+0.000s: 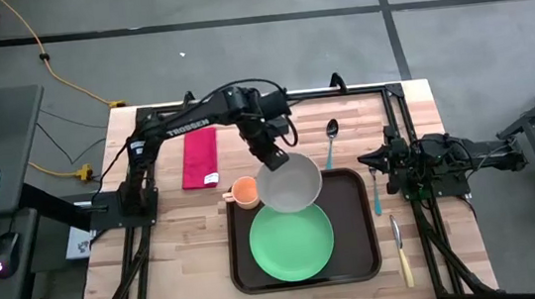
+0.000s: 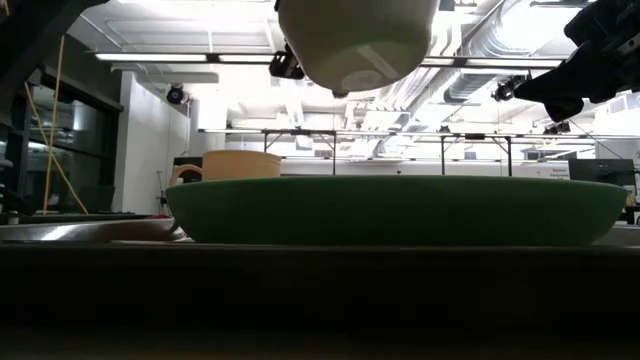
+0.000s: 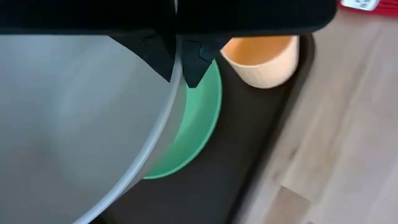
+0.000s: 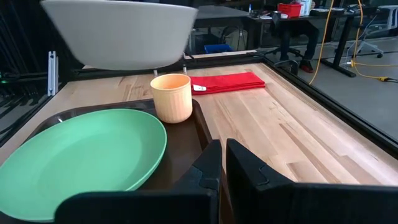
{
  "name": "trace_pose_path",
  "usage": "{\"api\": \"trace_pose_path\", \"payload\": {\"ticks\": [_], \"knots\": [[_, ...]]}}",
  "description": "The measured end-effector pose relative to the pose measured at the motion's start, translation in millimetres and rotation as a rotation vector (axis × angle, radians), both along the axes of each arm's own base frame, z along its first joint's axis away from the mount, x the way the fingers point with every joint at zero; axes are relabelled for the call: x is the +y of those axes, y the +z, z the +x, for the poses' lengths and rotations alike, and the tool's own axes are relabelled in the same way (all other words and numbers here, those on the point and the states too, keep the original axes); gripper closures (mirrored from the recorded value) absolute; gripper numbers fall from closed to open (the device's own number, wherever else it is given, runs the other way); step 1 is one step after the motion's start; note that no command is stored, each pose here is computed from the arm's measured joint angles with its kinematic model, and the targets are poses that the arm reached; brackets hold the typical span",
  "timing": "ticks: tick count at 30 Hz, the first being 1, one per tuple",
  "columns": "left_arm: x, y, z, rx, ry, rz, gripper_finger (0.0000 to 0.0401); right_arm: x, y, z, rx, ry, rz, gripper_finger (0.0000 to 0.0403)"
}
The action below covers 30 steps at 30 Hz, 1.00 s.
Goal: Set up tray
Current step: Put the gray bowl on top of the green plate on the brown serving tray
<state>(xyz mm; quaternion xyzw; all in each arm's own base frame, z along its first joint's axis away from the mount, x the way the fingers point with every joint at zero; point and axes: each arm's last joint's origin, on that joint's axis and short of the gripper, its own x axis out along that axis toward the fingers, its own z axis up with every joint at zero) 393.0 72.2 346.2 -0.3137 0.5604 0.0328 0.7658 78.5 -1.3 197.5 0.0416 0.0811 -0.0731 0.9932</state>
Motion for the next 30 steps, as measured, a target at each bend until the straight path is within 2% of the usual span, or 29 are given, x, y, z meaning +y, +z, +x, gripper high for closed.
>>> {"api": "trace_pose_path", "payload": {"ticks": [18,30], "knots": [[-58.7,-0.4,7.5,0.048,0.023,0.013,0.0383,0.0,0.0,0.0,0.0,0.0,0.0,0.0402],[-83.6,-0.9,7.7,0.073,0.044,0.022,0.0383,0.0,0.0,0.0,0.0,0.0,0.0,0.0402]]}}
